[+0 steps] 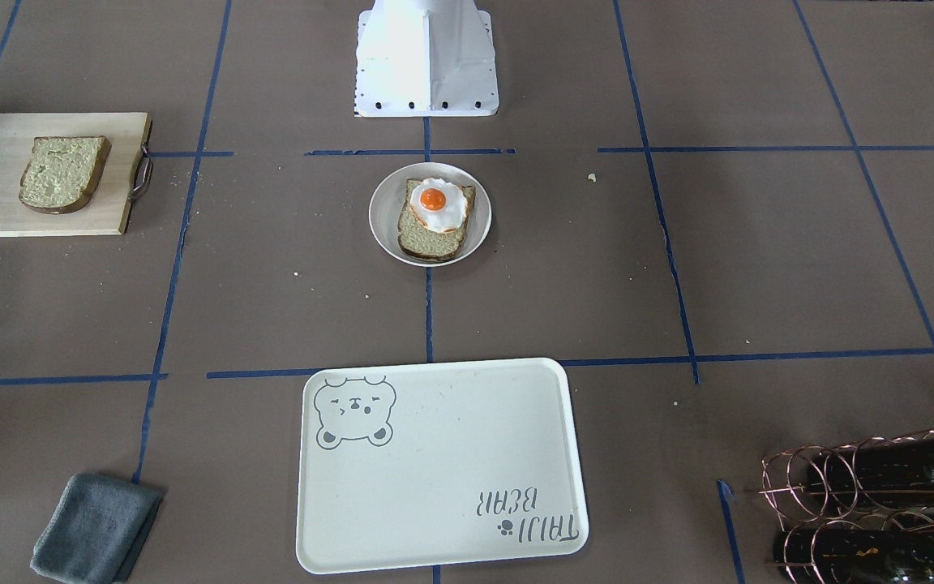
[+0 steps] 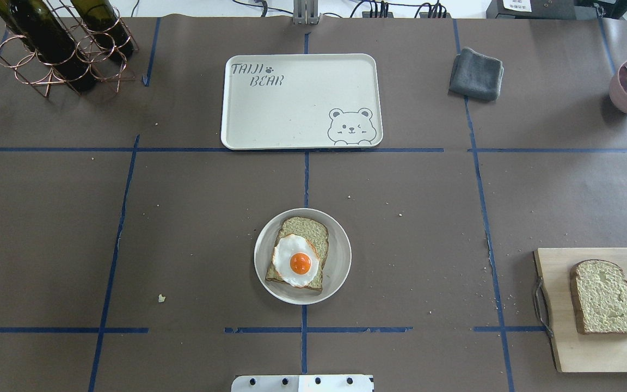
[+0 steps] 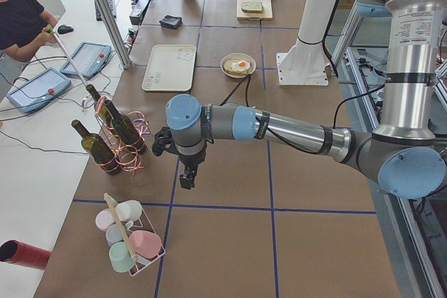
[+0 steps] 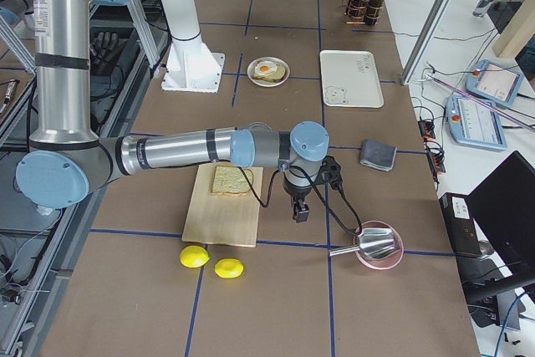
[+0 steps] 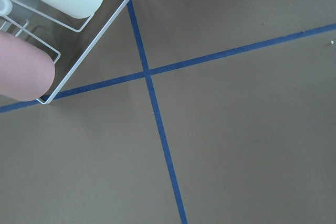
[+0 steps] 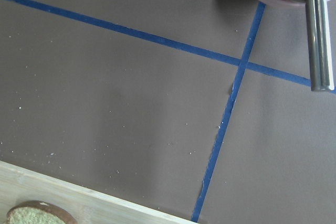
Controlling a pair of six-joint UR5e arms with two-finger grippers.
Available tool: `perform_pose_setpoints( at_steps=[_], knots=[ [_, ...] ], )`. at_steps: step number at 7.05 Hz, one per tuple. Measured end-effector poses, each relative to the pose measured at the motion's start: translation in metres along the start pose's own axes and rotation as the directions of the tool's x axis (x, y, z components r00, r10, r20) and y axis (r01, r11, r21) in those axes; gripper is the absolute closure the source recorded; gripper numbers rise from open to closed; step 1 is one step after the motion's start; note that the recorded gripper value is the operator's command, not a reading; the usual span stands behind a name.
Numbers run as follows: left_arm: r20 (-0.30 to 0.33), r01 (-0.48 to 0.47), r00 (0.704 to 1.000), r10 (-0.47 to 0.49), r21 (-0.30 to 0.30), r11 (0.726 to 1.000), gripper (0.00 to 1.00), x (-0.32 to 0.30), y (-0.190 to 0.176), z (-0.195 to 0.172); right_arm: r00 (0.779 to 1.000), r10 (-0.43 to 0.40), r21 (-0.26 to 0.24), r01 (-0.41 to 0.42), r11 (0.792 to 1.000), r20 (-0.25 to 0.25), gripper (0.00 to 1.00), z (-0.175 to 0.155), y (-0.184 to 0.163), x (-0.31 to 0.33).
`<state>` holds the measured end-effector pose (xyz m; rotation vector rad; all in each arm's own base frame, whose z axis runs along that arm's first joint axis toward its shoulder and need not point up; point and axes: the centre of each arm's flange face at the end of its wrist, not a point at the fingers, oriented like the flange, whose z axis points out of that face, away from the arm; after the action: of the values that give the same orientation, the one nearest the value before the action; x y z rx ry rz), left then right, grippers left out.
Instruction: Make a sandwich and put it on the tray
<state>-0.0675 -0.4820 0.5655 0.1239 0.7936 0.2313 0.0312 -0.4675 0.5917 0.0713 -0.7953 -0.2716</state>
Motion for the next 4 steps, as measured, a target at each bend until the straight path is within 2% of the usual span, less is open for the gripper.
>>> perform_pose_setpoints(
  at_steps=[2,4],
  knots=[
    [-0.001,-0.018,1.0,0.018,0.014,1.0,0.0,-0.001,0.002,0.001,1.0,0.003,0.002,-0.004,1.0,0.03,0.0,0.002,0.009,-0.003],
    [-0.022,-0.047,0.999,0.048,0.04,0.998,0.0,0.008,-0.002,-0.001,0.994,-0.016,0.009,0.015,1.0,0.106,0.0,0.014,0.02,-0.02]
  ],
)
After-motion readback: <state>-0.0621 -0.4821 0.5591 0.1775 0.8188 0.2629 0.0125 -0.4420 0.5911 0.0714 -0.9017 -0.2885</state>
